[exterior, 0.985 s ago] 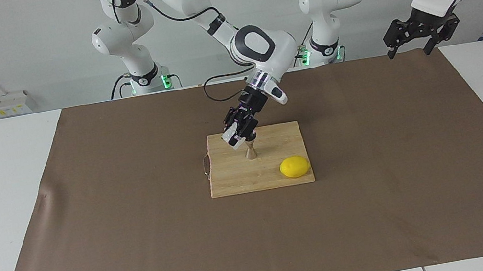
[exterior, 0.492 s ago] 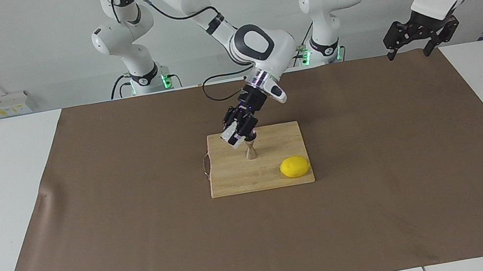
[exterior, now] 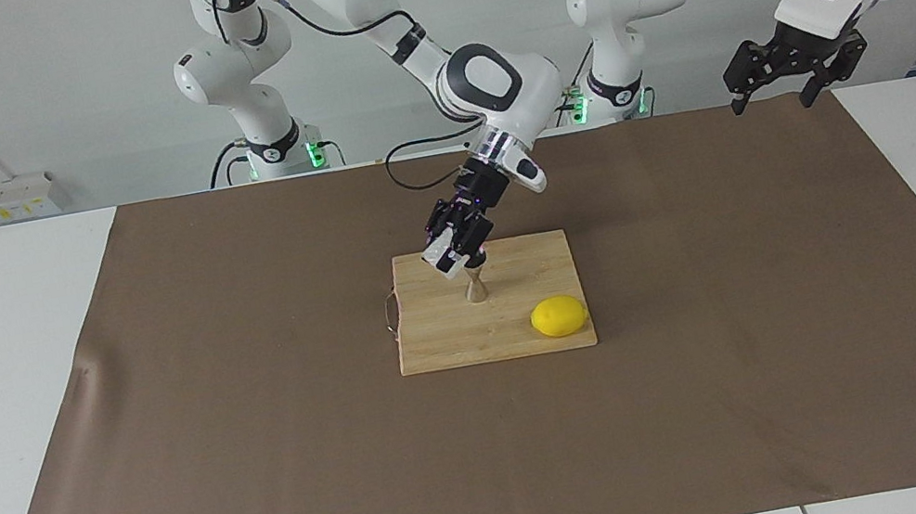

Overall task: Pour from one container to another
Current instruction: 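Hold the white cup tilted above the dark cup to pour, then turn the white cup upright and carry it off the board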

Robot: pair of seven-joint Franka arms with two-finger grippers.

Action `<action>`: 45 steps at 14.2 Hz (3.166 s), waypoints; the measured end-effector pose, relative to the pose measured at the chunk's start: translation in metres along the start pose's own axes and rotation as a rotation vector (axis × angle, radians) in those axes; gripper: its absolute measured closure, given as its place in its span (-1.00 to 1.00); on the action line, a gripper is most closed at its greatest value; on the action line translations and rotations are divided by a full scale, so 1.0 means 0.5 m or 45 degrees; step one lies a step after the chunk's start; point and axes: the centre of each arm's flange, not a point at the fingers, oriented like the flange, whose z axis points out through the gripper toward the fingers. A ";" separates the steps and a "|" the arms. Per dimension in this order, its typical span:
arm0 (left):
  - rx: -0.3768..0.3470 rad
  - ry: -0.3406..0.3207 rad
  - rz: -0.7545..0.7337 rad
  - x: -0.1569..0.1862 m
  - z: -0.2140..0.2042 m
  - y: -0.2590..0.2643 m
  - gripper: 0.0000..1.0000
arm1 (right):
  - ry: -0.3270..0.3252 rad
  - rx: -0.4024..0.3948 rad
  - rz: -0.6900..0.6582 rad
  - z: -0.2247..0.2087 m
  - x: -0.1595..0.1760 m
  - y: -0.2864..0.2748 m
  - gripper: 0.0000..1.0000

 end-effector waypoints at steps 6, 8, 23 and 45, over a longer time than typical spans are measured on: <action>0.002 0.056 -0.009 0.017 0.000 -0.010 -1.00 | -0.030 -0.047 0.018 0.005 0.000 -0.024 -0.03; 0.002 0.056 -0.010 0.018 0.001 -0.010 -1.00 | -0.042 -0.079 0.023 0.005 -0.003 -0.025 -0.03; 0.001 0.051 -0.009 0.020 0.005 -0.010 -1.00 | 0.022 -0.025 0.044 0.007 0.001 -0.040 -0.03; -0.002 0.032 -0.012 0.031 0.022 -0.014 -1.00 | 0.313 0.511 0.389 0.184 -0.221 0.065 -0.03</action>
